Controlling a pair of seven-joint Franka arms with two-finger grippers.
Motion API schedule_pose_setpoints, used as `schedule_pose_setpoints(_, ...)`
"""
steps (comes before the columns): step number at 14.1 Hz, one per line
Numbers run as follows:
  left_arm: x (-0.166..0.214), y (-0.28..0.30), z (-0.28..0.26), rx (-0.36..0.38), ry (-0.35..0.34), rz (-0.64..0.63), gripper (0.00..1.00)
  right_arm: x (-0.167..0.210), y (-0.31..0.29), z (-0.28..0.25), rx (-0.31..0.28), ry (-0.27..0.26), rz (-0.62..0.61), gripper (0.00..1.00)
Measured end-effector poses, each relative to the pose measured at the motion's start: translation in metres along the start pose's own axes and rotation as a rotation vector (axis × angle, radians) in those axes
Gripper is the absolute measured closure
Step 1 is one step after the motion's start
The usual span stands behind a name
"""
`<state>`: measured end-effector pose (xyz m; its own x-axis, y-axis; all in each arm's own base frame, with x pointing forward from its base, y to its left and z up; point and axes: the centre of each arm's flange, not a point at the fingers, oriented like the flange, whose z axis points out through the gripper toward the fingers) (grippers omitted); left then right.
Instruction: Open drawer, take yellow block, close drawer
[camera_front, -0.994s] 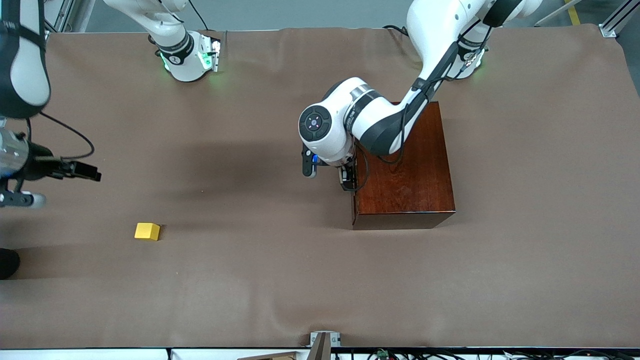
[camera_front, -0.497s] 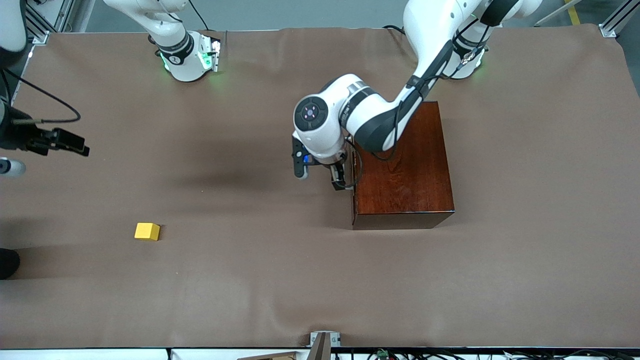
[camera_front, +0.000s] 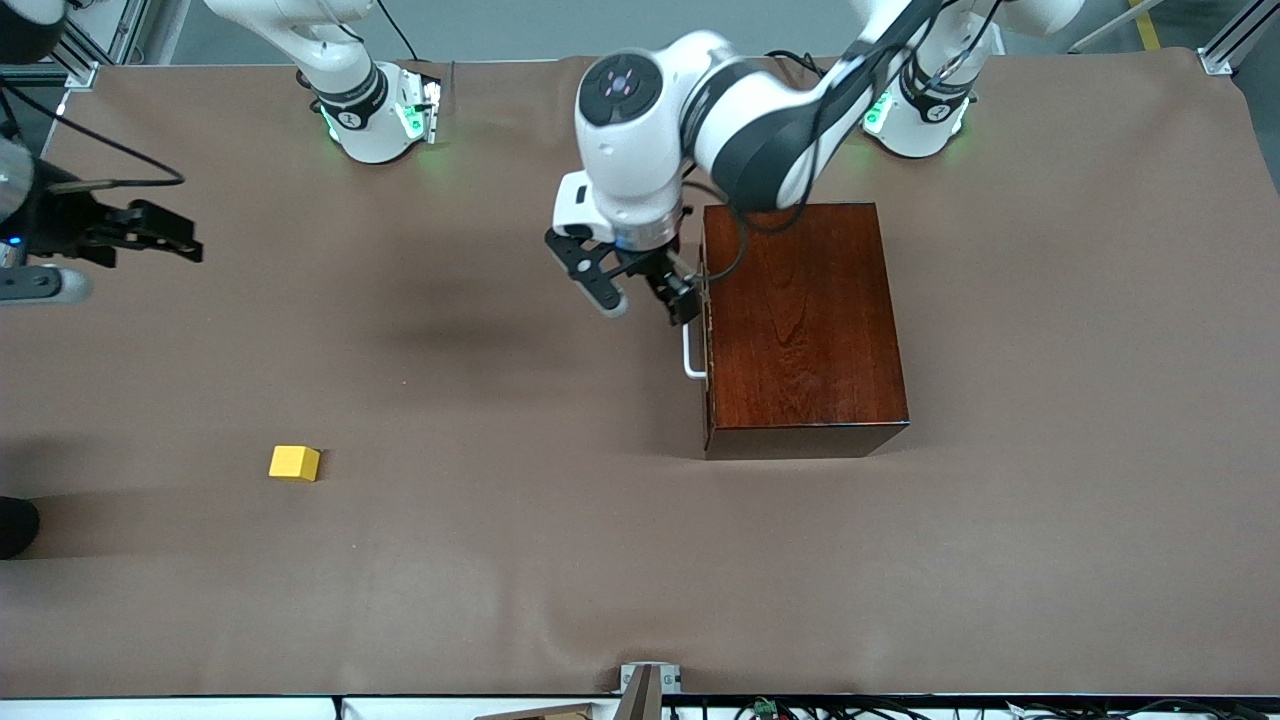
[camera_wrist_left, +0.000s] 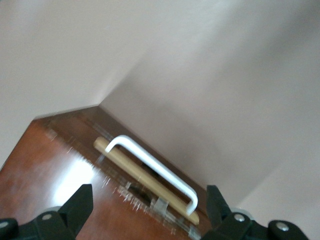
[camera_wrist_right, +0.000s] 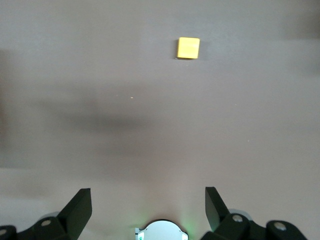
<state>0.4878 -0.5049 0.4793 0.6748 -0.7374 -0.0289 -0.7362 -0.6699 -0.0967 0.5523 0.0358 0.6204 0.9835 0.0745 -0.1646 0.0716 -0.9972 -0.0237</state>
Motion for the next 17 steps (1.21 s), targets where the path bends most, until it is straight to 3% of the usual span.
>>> schedule_pose_setpoints(3, -0.035, -0.064, -0.052, 0.034, -0.019, -0.163, 0.00, 0.000, -0.006, 0.000, -0.002, -0.001, -0.010, 0.00)
schedule_pose_setpoints(7, -0.111, -0.186, -0.117, 0.047, -0.029, -0.489, 0.00, 0.000, 0.005, -0.001, -0.003, 0.002, 0.010, 0.00)
schedule_pose_setpoints(14, -0.232, -0.364, -0.107, -0.141, -0.075, -0.874, 0.00, -0.014, 0.020, -0.034, -0.002, 0.089, 0.079, 0.00)
schedule_pose_setpoints(17, -0.268, -0.382, -0.112, -0.158, -0.064, -0.921, 0.00, -0.010, 0.024, -0.027, 0.000, 0.089, 0.096, 0.00)
